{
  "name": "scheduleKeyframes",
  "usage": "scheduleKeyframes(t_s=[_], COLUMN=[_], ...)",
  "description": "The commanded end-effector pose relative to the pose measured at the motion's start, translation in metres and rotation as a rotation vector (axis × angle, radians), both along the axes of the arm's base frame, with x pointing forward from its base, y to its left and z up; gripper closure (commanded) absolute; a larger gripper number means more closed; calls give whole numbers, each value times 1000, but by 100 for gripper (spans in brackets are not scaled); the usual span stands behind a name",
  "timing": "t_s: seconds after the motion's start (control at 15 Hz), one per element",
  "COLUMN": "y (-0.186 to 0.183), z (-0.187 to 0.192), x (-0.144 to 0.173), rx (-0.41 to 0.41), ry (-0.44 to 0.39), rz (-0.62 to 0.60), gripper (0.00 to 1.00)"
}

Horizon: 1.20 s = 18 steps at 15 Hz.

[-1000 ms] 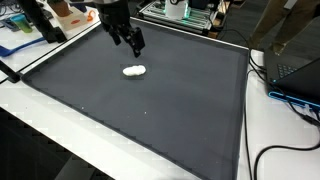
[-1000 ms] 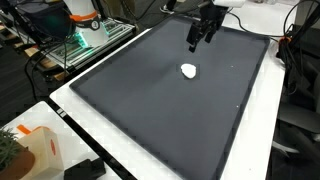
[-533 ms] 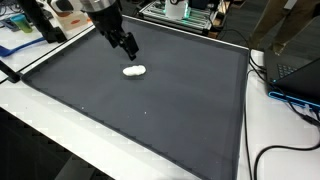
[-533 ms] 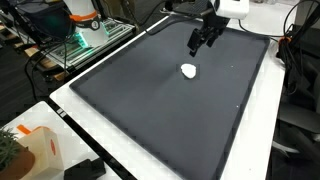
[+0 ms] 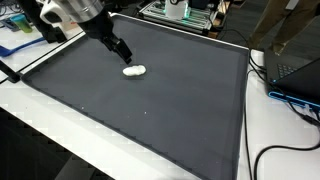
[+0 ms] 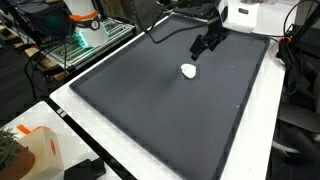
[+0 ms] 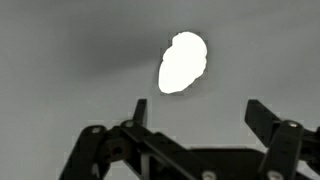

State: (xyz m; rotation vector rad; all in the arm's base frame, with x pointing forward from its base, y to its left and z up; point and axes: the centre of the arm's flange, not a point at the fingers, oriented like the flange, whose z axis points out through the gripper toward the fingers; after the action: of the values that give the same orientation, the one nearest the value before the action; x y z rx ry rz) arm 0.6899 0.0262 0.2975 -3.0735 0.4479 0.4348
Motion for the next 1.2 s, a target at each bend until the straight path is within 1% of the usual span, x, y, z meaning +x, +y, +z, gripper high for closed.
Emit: scheduleKeyframes(t_s=[0.0, 0.33, 0.6, 0.87, 1.0, 1.07, 1.13], y=[-11, -29, -42, -49, -47, -44, -38], z=[-13, -29, -44, -57, -51, -40, -23], x=[37, 51, 58, 62, 57, 47, 25], rx=[66, 110, 126, 140, 136, 134, 94], ry=[74, 153, 214, 258, 245, 217, 163], rz=[-33, -74, -105, -123, -108, -81, -27], gripper=[0, 0, 0, 0, 0, 0, 0])
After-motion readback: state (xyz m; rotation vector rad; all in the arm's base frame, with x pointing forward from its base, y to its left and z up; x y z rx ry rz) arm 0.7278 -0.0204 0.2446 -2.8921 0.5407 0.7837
